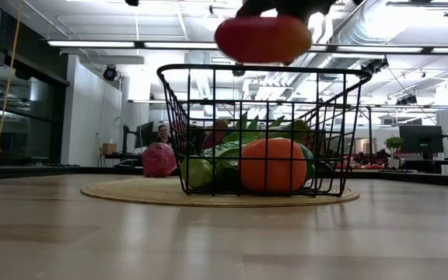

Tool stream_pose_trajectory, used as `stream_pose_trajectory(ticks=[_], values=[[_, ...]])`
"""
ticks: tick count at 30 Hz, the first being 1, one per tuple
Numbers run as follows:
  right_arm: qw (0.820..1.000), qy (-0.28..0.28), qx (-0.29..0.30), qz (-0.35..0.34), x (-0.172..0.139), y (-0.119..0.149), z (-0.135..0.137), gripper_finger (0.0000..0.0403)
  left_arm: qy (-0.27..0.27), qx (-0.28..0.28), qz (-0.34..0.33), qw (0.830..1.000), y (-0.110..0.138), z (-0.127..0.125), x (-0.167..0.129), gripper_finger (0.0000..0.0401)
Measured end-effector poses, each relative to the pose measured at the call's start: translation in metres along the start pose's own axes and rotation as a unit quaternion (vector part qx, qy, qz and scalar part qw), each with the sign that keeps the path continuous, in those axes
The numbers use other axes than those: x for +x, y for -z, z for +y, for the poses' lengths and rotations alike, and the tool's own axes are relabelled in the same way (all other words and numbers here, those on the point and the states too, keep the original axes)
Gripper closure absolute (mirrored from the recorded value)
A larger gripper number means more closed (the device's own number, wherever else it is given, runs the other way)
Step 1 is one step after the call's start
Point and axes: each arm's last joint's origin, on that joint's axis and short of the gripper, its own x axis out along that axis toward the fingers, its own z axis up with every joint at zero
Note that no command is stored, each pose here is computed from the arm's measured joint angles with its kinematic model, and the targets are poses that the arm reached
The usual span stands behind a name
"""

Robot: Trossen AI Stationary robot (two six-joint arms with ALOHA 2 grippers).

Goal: Build produce basket
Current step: Put the mango into the wire basket, then put the peach into the wire basket

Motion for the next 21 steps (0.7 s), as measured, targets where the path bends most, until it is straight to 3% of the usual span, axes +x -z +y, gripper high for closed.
stream_pose_trajectory(ticks=[11, 21], values=[[0.997, 0.031, 0.014, 0.067, 0.056, 0.026, -0.023, 0.0186, -0.006, 0.0, -0.001, 1.0, 0.0, 0.0, 0.0, 0.0149], [0.997, 0.021, 0.0, 0.073, 0.056, 0.026, -0.023, 0.0113, -0.006, 0.0, -0.001, 1.0, 0.0, 0.0, 0.0, 0.0149]])
